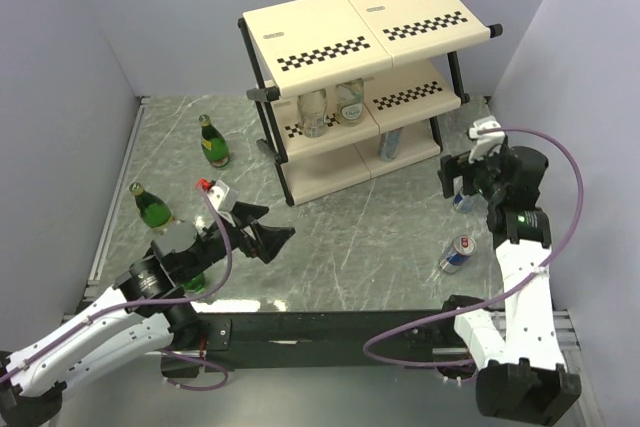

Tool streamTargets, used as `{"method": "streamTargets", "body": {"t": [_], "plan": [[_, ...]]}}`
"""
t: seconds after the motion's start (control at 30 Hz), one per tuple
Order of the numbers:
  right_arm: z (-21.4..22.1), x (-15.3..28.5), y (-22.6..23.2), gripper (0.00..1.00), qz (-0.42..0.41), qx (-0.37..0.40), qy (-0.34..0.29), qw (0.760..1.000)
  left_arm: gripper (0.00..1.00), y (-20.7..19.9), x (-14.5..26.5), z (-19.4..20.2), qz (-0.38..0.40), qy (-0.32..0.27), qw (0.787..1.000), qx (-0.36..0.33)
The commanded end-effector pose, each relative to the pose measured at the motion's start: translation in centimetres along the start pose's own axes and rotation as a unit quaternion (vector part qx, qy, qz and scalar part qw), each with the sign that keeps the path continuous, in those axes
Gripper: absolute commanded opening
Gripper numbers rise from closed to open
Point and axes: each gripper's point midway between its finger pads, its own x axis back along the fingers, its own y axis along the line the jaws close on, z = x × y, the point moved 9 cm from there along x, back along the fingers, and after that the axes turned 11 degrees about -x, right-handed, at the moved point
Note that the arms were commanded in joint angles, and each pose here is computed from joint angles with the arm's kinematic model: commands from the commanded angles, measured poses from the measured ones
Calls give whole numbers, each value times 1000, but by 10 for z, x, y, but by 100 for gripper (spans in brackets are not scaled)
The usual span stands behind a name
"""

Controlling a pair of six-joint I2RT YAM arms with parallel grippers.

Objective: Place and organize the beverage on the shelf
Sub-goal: Pick up the drink from the center of the board.

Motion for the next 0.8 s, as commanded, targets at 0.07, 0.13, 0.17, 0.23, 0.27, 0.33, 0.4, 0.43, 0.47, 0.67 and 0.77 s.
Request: {"method": "streamTargets", "body": {"t": [0.07, 0.13, 0.17, 0.23, 0.27, 0.33, 0.4, 0.43, 0.47, 0.67, 0.77], "plan": [[25, 21, -18, 98, 76, -52, 33, 995, 99, -9, -3, -12, 33, 2, 999, 10], [29, 30, -33, 94, 97, -58, 44, 993, 100, -10, 0, -18, 35, 20, 999, -9], [32, 31, -35, 93, 79, -66, 51, 993, 99, -10, 0, -25, 33, 23, 999, -23], [36, 41, -52, 93, 100, -74, 54, 991, 100, -8, 1, -25, 30, 37, 998, -37], [40, 40, -57, 93, 87, -85, 62, 991, 99, -6, 1, -20, 22, 46, 998, -43], [42, 41, -66, 94, 85, -89, 71, 990, 99, -5, 2, -15, 21, 43, 998, -42], [49, 37, -80, 95, 87, -102, 84, 987, 100, -4, 1, -5, 32, 43, 998, -37], [52, 36, -84, 95, 89, -109, 86, 986, 99, -5, 2, -5, 36, 45, 998, -37], [56, 33, -93, 95, 92, -121, 92, 984, 100, -5, 4, -7, 35, 46, 998, -38], [61, 18, -107, 96, -8, -150, 115, 982, 99, -1, 7, -4, 29, 49, 997, -47], [64, 10, -118, 96, 1, -161, 120, 980, 100, -1, 6, -3, 36, 55, 997, -48]]}}
